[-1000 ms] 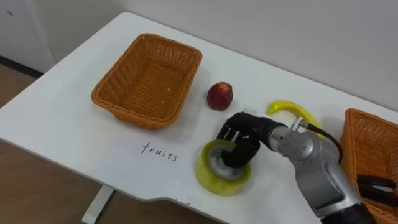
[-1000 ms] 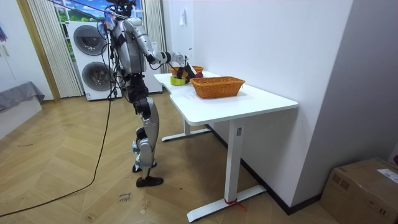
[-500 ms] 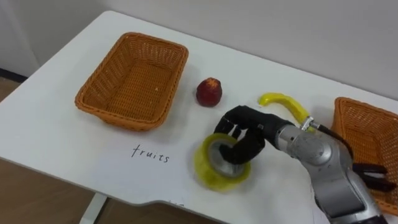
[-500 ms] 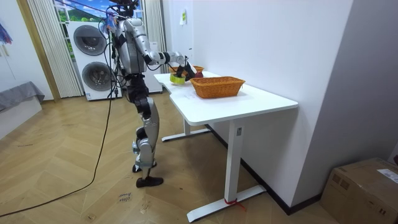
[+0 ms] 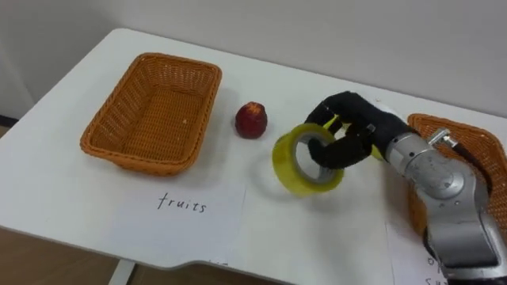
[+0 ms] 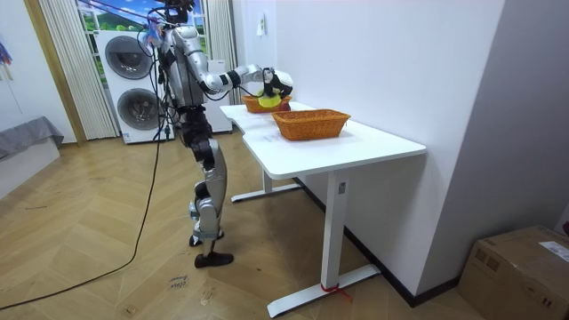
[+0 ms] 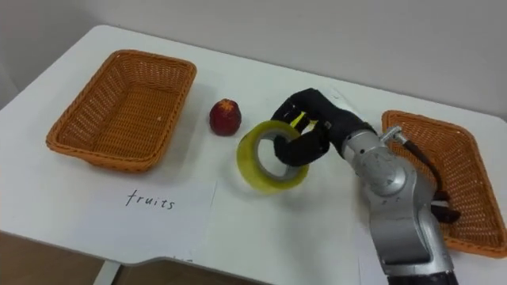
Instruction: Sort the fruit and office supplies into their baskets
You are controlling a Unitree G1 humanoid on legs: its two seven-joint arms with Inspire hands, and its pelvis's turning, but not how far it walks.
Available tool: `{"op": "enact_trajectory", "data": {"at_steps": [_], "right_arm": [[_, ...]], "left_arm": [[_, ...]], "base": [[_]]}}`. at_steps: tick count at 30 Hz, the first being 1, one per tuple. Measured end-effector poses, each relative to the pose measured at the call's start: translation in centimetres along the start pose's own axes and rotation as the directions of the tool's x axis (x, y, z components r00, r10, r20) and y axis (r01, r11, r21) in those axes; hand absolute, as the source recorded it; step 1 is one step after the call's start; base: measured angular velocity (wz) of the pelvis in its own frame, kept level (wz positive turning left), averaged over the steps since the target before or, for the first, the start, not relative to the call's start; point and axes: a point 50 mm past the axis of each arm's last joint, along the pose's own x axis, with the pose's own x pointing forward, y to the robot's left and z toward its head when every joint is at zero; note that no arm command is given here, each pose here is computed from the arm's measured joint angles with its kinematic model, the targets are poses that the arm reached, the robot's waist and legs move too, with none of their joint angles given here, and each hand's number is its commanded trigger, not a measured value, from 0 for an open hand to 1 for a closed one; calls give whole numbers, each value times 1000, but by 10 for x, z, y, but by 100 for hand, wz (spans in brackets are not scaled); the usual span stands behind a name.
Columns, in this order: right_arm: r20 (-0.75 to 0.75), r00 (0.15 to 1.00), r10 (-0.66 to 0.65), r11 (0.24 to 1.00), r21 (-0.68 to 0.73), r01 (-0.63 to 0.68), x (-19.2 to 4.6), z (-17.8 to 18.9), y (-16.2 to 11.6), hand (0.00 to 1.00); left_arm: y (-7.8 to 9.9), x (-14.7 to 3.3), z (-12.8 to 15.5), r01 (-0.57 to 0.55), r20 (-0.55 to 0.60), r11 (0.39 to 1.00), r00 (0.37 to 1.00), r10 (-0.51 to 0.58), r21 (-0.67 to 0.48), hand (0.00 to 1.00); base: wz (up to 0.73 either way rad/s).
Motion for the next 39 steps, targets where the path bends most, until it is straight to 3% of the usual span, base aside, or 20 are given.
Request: {"op": "enact_trajectory", "data": {"at_steps": [15,24,39], "right_arm": [[-33,973,-228,971,72,230,-13,-17,-42,100],[-130,920,-369,924,59,379,-23,-42,-63,100],[-282,877,-390,903,69,424,-38,-83,-60,100]], "left_arm": [[6,-2,-28,-16,-98,999,995,13,-39,0],[7,-2,-26,-25,-89,999,996,22,-43,0],[10,-2,-27,-38,-89,995,996,29,-95,0]], "base": [[1],[-4],[-3]]}}
